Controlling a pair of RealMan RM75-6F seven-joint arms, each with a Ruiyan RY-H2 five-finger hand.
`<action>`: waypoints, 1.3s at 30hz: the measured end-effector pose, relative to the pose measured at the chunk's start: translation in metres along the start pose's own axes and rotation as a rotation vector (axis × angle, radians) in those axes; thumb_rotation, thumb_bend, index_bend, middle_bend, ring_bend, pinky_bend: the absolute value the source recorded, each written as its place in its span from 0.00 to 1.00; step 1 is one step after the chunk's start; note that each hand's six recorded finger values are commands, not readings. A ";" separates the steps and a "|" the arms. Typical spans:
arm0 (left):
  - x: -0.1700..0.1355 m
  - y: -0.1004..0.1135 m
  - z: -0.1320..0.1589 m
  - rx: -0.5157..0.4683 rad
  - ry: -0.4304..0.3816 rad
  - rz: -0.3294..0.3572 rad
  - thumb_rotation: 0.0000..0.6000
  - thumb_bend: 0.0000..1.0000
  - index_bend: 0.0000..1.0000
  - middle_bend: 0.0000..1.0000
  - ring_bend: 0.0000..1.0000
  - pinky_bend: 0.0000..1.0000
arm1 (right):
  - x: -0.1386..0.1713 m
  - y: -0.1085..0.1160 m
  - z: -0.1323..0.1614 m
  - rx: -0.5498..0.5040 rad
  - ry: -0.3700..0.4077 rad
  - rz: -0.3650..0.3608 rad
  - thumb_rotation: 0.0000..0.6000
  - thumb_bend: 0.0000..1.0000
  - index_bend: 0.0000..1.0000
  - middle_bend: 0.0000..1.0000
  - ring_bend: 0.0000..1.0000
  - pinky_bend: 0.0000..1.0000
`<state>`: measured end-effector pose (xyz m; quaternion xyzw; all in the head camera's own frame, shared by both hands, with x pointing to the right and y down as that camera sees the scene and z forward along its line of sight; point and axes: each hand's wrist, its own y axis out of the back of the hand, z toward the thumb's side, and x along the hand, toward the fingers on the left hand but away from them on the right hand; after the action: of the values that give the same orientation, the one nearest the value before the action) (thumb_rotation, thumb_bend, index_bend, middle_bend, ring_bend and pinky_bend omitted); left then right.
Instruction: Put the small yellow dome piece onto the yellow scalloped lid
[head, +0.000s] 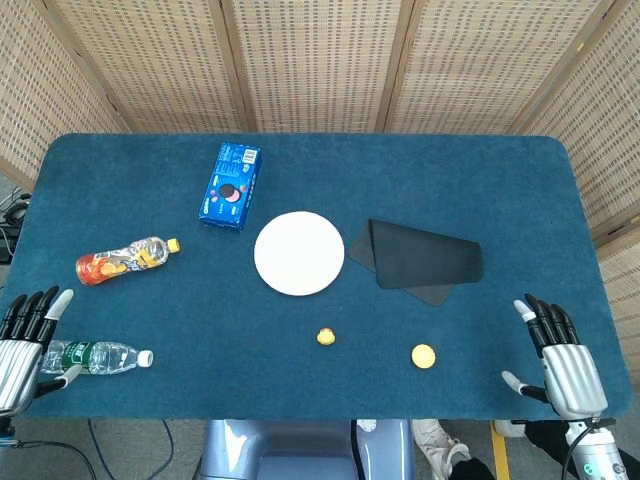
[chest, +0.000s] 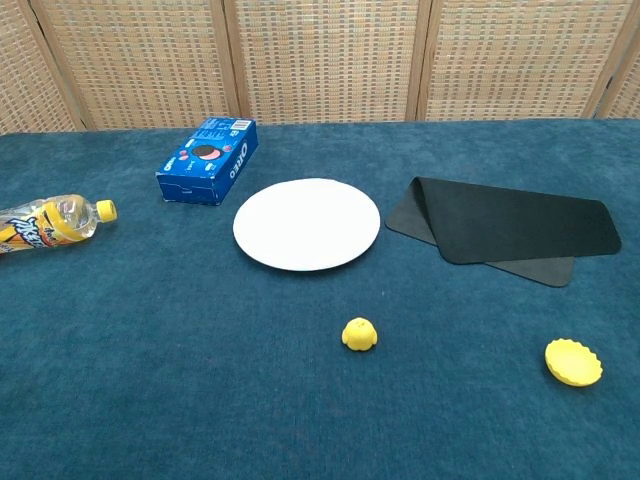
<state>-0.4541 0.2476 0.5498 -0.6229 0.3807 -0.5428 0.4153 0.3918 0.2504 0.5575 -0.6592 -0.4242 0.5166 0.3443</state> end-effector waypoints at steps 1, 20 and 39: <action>0.000 0.000 0.000 0.000 -0.001 0.001 1.00 0.11 0.00 0.00 0.00 0.00 | 0.000 0.000 0.000 0.002 0.001 0.001 1.00 0.09 0.03 0.00 0.00 0.00; -0.001 0.000 0.001 0.017 0.009 0.005 1.00 0.11 0.00 0.00 0.00 0.00 | -0.034 -0.004 0.043 -0.085 0.195 0.026 1.00 0.09 0.18 0.00 0.00 0.00; 0.003 -0.004 -0.003 0.018 0.020 -0.011 1.00 0.11 0.00 0.00 0.00 0.00 | -0.091 -0.042 0.165 -0.109 0.430 0.161 1.00 0.12 0.34 0.07 0.00 0.00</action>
<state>-0.4563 0.2463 0.5543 -0.6158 0.3766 -0.5546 0.4141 0.2133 0.1871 0.5926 -0.8033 -0.3144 0.3667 0.3483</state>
